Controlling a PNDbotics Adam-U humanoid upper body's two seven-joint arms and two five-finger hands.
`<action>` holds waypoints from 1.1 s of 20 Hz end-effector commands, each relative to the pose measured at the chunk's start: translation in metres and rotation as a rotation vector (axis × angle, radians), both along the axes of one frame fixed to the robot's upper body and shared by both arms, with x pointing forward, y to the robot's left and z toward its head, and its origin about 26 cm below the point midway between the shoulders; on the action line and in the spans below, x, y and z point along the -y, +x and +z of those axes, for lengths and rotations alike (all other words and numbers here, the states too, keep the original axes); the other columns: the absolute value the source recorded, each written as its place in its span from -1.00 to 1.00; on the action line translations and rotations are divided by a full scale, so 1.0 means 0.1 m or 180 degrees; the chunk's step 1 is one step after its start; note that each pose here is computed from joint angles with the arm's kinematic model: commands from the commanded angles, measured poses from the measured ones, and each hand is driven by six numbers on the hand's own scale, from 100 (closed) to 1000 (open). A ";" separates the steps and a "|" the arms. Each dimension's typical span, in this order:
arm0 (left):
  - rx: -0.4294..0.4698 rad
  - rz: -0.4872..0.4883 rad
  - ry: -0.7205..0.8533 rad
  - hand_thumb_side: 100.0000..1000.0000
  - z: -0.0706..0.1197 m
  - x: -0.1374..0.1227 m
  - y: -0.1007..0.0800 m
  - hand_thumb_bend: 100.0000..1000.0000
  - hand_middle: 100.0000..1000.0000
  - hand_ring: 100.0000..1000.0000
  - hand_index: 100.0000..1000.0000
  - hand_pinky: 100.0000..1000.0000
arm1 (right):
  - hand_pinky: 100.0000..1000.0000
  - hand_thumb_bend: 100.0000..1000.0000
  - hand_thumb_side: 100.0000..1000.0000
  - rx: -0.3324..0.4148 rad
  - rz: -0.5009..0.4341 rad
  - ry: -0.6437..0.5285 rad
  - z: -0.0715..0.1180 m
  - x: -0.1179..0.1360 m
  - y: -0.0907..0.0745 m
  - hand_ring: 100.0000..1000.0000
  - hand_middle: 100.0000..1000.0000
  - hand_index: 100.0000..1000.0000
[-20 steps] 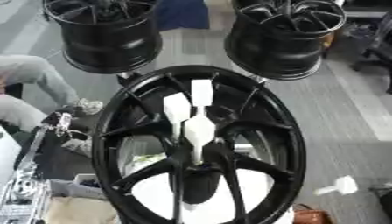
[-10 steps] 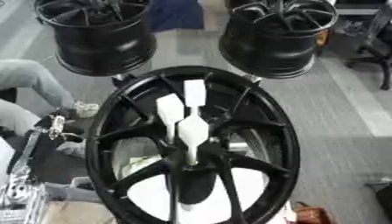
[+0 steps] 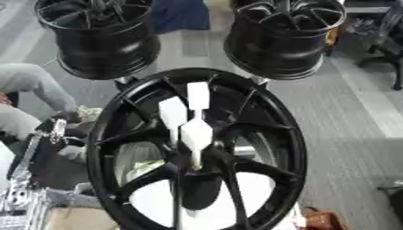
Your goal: Pull the pin out of the wheel hub.
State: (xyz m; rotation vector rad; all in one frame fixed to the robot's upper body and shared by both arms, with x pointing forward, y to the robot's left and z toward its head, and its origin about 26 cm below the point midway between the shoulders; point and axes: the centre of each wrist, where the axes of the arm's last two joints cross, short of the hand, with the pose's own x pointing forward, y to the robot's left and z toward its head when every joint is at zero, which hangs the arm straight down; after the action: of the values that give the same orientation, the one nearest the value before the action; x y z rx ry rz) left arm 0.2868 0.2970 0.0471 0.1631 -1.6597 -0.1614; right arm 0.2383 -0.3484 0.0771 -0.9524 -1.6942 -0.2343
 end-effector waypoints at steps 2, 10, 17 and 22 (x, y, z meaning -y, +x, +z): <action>0.0106 -0.0047 0.0018 0.48 0.09 0.01 0.03 -1.00 0.32 0.08 0.48 0.03 | 0.11 -1.00 0.09 0.0283 0.0480 0.0241 0.08 -0.20 0.00 0.05 0.14 0.54; 0.0109 -0.0077 0.0028 0.49 0.10 0.03 0.03 -1.00 0.32 0.09 0.48 0.03 | 0.11 -1.00 0.07 0.0216 0.1065 0.0510 -0.03 -0.43 0.05 0.03 0.12 0.56; 0.0111 -0.0071 0.0026 0.49 0.10 0.04 0.04 -1.00 0.32 0.09 0.48 0.03 | 0.11 -1.00 0.06 0.0248 0.1243 0.0547 0.00 -0.50 0.10 0.02 0.10 0.56; 0.0106 -0.0064 0.0023 0.49 0.10 0.03 0.04 -1.00 0.33 0.09 0.48 0.03 | 0.11 -1.00 0.07 0.0228 0.1282 0.0559 -0.01 -0.52 0.10 0.01 0.09 0.56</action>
State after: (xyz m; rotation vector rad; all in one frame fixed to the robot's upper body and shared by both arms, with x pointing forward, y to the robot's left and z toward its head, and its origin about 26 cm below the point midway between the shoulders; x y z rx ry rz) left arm 0.2889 0.2944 0.0491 0.1487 -1.6674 -0.1729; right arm 0.2469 -0.2972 0.0709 -0.4761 -1.8351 -0.1537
